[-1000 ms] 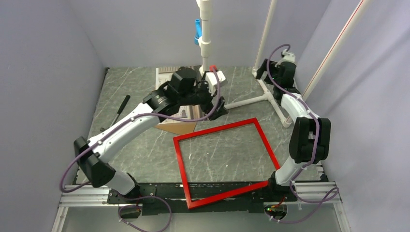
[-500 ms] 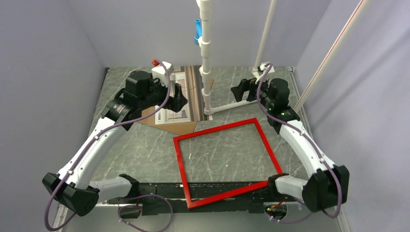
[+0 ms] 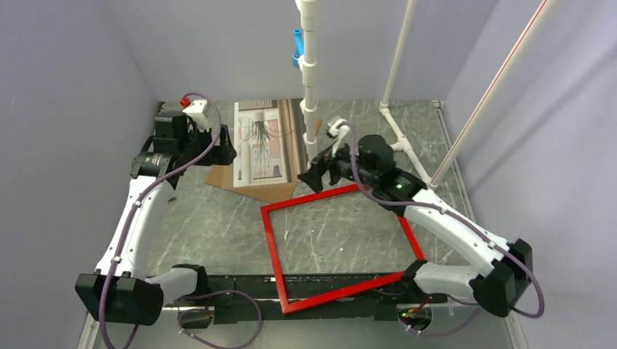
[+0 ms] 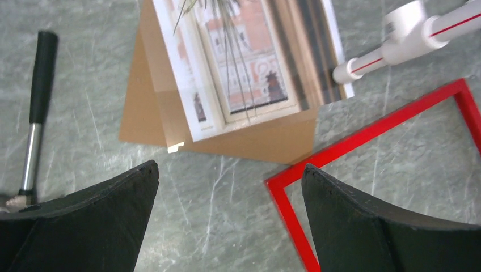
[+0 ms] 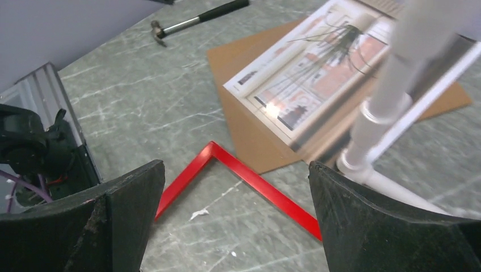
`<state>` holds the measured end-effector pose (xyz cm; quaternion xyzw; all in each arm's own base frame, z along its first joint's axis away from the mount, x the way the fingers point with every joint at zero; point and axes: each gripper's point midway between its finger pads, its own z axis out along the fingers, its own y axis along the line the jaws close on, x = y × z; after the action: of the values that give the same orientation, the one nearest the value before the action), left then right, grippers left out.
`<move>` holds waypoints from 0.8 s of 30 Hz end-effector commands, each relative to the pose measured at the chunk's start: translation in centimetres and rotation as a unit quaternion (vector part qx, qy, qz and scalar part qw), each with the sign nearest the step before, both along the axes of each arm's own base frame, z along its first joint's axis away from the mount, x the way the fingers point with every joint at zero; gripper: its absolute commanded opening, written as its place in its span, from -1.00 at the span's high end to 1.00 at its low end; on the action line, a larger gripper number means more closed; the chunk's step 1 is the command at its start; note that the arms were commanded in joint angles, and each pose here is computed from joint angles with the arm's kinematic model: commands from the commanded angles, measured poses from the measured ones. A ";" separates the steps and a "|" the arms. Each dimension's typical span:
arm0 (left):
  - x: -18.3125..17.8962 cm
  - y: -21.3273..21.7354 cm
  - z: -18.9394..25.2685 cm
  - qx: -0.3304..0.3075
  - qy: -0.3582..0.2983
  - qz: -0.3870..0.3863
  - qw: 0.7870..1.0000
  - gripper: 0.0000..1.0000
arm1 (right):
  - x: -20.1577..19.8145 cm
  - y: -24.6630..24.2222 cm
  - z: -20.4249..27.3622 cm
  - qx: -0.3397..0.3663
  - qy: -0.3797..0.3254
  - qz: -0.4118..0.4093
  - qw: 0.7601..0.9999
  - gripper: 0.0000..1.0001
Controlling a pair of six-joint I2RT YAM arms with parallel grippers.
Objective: Put the photo into the frame
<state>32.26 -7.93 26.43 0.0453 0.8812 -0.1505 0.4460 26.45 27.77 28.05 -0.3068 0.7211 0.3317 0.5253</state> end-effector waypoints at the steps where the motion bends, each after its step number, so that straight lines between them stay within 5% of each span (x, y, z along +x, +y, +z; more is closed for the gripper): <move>1: -0.2 1.6 -1.2 0.014 -0.011 0.029 0.999 -0.99 | 0.5 4.4 2.1 -0.003 -0.036 0.015 0.999 -0.99; 8: -0.3 4.0 -5.4 0.059 -0.007 0.075 0.995 -0.99 | 3.4 10.2 1.6 -0.010 -0.021 -0.019 1.000 -0.99; 16: -0.7 7.0 -4.8 0.097 -0.016 0.137 0.986 -0.99 | 9.5 15.1 -0.2 -0.036 -0.021 -0.096 0.994 -0.99; 24: -1.1 7.1 -5.4 0.101 -0.011 0.137 0.985 -0.99 | 14.5 15.2 -2.1 -0.085 -0.054 -0.186 0.977 -0.99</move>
<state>30.87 -1.33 20.44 -0.0262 0.8931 -0.0089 0.4490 38.41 44.01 23.51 -0.2640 0.7717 0.2033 0.5417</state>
